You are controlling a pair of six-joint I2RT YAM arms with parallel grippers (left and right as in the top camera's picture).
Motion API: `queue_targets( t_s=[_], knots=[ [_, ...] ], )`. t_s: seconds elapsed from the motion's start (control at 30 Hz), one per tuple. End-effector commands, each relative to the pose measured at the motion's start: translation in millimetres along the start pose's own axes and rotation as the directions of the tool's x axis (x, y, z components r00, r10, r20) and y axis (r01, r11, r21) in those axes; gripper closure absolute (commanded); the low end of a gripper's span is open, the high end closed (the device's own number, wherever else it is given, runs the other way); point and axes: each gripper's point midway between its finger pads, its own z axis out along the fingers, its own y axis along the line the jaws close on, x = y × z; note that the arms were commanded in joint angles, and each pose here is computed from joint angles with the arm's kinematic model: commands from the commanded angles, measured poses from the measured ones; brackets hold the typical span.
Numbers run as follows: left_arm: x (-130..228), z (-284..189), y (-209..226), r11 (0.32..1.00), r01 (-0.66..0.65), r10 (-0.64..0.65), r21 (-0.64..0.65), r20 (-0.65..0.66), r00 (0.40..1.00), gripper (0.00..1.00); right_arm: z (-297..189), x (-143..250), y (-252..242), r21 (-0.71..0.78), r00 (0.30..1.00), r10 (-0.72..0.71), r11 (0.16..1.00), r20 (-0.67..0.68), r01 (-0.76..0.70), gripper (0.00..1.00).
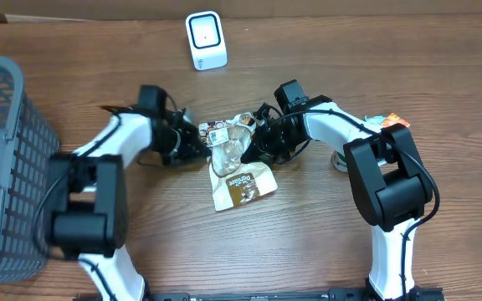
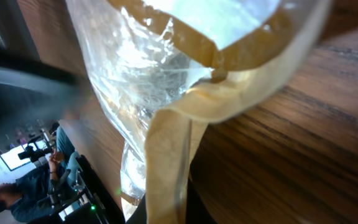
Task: Scan the item barcode
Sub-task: 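Lift the mushroom bag and carry it toward the scanner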
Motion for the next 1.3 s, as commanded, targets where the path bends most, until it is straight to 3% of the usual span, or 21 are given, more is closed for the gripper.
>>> queue_targets(
  t_s=[0.0, 0.13, 0.27, 0.37, 0.53, 0.9, 1.1, 1.27],
  knots=[
    [-36.9, -92.2, -35.0, 0.987, -0.150, 0.159, -0.053, 0.245, 0.956, 0.96, -4.7, -0.2, 9.7, -0.033, 0.999, -0.046, 0.998, 0.007, 0.046, 0.96],
    [-36.8, -170.2, -39.5, 0.980, -0.114, 0.170, -0.163, 0.386, 0.907, 0.96, -10.5, -0.7, 17.9, -0.069, 0.996, -0.088, 0.994, 0.014, 0.088, 0.96],
    [-28.5, -218.5, -37.4, 0.969, -0.074, 0.183, -0.235, 0.487, 0.854, 0.96, -27.7, -4.2, 31.8, -0.093, 0.990, -0.131, 0.986, 0.054, 0.135, 0.96],
    [-23.4, -233.3, -29.9, 0.958, -0.039, 0.187, -0.284, 0.516, 0.836, 0.95, -48.6, -5.8, 49.8, -0.109, 0.981, -0.166, 0.978, 0.101, 0.176, 0.96],
    [-17.3, -230.2, -15.2, 0.943, 0.007, 0.166, -0.333, 0.489, 0.856, 0.91, -97.4, 5.8, 96.6, -0.143, 0.942, -0.274, 0.942, 0.195, 0.304, 0.96],
    [-17.2, -228.4, 1.6, 0.922, 0.054, 0.146, -0.384, 0.472, 0.869, 0.40, -193.5, 52.7, 168.6, -0.146, 0.812, -0.434, 0.842, 0.390, 0.519, 0.96],
    [-16.7, -236.1, 13.5, 0.928, 0.093, 0.102, -0.360, 0.486, 0.868, 0.31, -216.9, 70.3, 186.5, -0.213, 0.771, -0.467, 0.778, 0.432, 0.591, 0.96],
    [-16.7, -245.1, 27.5, 0.926, 0.134, 0.066, -0.352, 0.503, 0.862, 0.11, -215.1, 64.9, 180.7, -0.169, 0.771, -0.465, 0.799, 0.435, 0.578, 0.96]
  ],
)
